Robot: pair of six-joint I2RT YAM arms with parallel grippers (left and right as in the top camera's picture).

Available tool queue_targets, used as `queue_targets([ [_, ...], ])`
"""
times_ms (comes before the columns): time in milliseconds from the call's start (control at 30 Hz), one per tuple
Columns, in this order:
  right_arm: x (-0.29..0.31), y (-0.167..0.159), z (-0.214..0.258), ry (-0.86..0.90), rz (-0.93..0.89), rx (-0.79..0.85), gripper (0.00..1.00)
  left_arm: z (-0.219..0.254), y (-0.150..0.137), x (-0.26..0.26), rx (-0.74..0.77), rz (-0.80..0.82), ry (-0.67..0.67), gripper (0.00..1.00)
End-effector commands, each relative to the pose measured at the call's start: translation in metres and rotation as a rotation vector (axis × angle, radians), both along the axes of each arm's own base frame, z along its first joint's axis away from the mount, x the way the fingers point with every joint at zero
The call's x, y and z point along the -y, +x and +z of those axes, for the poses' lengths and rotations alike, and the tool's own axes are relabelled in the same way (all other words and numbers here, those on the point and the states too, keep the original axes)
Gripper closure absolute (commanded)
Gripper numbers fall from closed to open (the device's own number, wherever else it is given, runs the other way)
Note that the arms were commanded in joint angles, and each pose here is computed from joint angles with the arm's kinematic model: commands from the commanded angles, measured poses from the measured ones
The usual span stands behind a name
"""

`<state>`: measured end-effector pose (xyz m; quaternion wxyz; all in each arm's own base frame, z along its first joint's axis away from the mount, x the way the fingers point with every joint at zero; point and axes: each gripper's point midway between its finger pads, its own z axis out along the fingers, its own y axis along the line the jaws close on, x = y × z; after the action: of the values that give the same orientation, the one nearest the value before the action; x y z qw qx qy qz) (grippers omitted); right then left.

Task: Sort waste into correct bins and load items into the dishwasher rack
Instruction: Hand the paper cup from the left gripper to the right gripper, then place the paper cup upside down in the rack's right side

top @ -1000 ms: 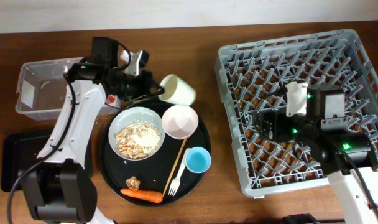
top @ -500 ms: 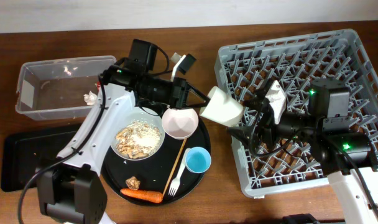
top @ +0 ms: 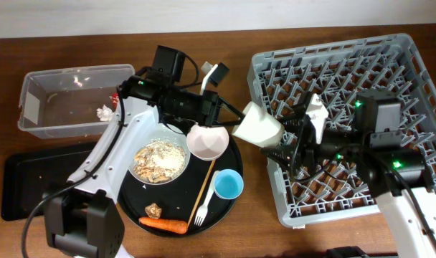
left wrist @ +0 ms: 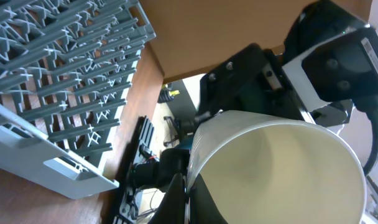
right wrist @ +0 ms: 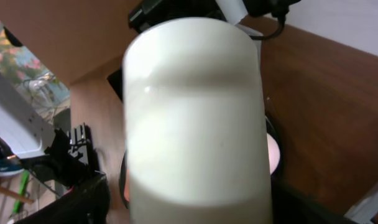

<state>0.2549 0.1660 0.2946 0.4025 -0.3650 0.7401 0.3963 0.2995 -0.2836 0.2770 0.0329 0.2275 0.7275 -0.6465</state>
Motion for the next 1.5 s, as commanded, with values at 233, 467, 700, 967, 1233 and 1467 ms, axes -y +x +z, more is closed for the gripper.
queue_targets([
  [233,-0.005,0.006,-0.005,0.023,0.035,-0.042,0.34,0.012,-0.007,0.005,0.029,-0.027,-0.028,1.00],
  [467,-0.004,0.007,-0.004,0.028,0.008,-0.074,0.43,-0.002,0.000,0.004,0.052,0.016,0.052,0.64],
  [700,0.035,0.037,-0.025,-0.142,-0.353,-0.160,0.44,-0.101,0.039,-0.060,0.107,0.296,0.713,0.49],
  [967,0.147,0.041,-0.030,-0.278,-0.896,-0.353,0.51,-0.119,0.042,-0.191,0.009,0.598,1.222,0.47],
  [1233,0.295,0.000,-0.047,-0.324,-1.466,-0.644,0.52,-0.073,0.033,-0.221,0.102,0.741,1.222,0.45],
  [1467,0.356,-0.027,-0.094,-0.302,-1.646,-0.913,0.52,-0.068,0.029,-0.221,0.107,0.744,1.218,0.45],
])
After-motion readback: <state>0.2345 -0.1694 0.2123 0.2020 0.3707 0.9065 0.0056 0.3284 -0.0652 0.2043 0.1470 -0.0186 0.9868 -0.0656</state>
